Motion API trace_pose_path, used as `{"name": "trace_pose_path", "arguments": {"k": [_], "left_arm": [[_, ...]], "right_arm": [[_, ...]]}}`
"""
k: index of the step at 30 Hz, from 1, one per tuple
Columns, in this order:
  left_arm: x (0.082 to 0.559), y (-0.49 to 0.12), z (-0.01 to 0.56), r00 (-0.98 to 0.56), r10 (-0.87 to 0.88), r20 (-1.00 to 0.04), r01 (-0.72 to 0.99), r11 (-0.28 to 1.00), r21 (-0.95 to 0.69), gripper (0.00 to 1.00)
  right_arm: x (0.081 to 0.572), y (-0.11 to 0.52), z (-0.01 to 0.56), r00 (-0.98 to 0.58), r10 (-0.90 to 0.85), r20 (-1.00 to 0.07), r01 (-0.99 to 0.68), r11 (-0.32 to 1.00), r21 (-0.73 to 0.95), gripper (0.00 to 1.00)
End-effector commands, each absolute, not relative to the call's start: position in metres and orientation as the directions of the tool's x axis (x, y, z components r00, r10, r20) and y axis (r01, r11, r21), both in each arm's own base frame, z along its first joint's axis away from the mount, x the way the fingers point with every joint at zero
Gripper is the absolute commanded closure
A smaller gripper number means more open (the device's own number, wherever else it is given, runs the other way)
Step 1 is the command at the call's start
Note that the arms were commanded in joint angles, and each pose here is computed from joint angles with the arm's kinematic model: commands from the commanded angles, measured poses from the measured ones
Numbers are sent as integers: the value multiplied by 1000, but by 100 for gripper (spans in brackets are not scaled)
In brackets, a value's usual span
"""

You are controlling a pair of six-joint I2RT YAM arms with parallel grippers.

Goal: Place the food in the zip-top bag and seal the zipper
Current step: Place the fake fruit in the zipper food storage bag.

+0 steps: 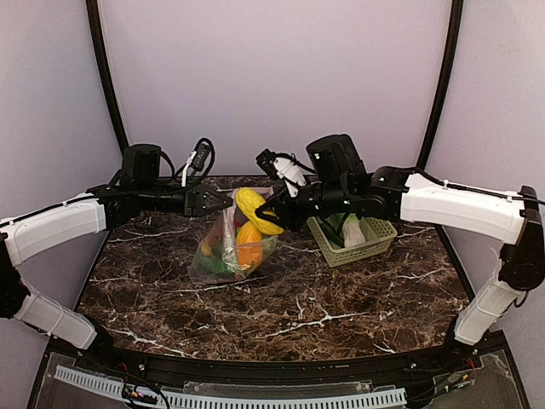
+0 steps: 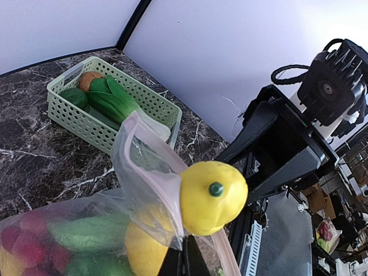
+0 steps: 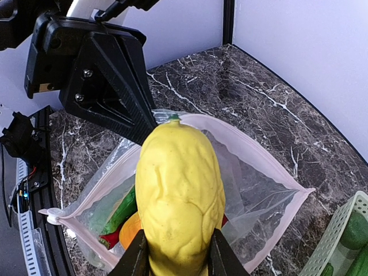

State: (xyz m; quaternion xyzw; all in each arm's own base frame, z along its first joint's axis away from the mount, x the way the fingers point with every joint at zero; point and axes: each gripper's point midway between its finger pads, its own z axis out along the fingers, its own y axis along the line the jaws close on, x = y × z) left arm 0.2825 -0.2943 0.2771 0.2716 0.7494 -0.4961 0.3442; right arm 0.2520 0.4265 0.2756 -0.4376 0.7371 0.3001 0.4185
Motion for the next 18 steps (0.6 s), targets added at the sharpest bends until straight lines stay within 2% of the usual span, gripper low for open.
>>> {"name": "trace_pose_path", "arguments": {"k": [1, 18], "left_arm": [[281, -293, 294, -575, 54, -816, 777, 349, -524, 99], [278, -292, 300, -562, 48, -826, 785, 347, -514, 99]], "right_arm": [[264, 442, 279, -226, -386, -894, -898, 439, 38, 72], [267, 432, 234, -296, -458, -839, -873, 486, 43, 72]]}}
